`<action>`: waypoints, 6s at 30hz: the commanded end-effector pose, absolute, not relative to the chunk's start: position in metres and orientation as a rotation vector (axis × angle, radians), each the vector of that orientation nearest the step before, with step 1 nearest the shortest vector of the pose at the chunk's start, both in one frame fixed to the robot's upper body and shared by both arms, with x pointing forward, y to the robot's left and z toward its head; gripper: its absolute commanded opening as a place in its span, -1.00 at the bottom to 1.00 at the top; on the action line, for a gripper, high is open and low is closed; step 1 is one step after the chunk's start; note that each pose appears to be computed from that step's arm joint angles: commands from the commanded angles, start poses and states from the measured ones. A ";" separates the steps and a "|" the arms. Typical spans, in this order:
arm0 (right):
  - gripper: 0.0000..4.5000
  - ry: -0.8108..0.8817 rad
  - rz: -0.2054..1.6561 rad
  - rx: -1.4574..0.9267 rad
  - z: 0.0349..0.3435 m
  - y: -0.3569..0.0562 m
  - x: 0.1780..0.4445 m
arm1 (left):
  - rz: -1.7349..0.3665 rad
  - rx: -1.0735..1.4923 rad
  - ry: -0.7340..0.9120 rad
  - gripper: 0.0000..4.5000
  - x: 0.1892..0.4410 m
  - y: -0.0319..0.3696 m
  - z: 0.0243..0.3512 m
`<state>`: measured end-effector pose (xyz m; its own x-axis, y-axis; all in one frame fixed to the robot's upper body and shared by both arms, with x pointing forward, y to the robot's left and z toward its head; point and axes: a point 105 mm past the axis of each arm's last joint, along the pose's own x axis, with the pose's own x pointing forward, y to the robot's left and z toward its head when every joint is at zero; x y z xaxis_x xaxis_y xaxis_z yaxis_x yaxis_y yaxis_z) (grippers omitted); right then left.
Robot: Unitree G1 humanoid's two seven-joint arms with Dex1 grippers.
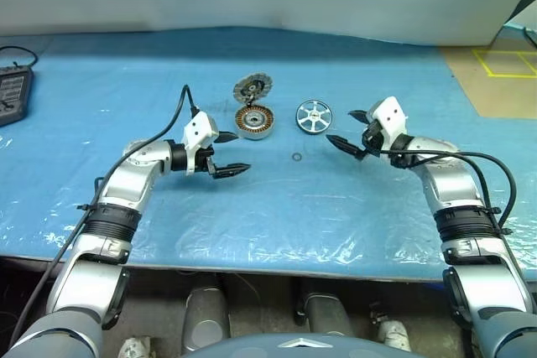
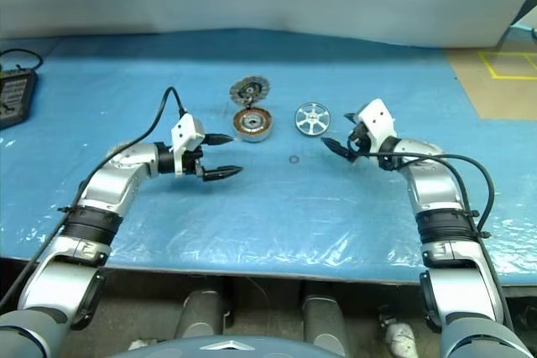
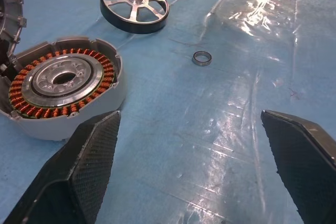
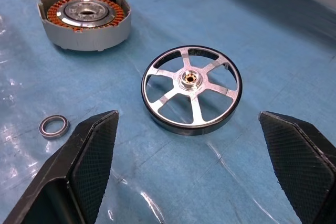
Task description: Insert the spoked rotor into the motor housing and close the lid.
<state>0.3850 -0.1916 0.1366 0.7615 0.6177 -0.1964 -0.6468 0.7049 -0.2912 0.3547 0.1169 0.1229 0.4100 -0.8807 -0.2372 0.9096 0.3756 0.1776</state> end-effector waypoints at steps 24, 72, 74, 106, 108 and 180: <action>0.98 0.092 0.779 -0.354 0.146 -0.189 0.371 | -1.148 0.326 0.059 1.00 0.361 0.121 0.140; 0.98 0.065 0.771 -0.359 0.144 -0.176 0.348 | -1.346 1.324 0.357 1.00 0.415 0.079 0.195; 0.98 0.082 0.784 -0.366 0.144 -0.178 0.346 | -1.342 1.339 0.360 1.00 0.416 0.075 0.199; 0.98 0.070 0.746 -0.380 0.155 -0.184 0.329 | -1.214 1.484 0.427 1.00 0.427 0.046 0.170; 0.98 0.069 0.742 -0.378 0.155 -0.184 0.327 | -1.203 1.474 0.424 1.00 0.428 0.045 0.168; 1.00 0.025 0.687 -0.368 0.162 -0.185 0.344 | -1.614 1.687 0.393 -0.41 0.392 0.063 0.170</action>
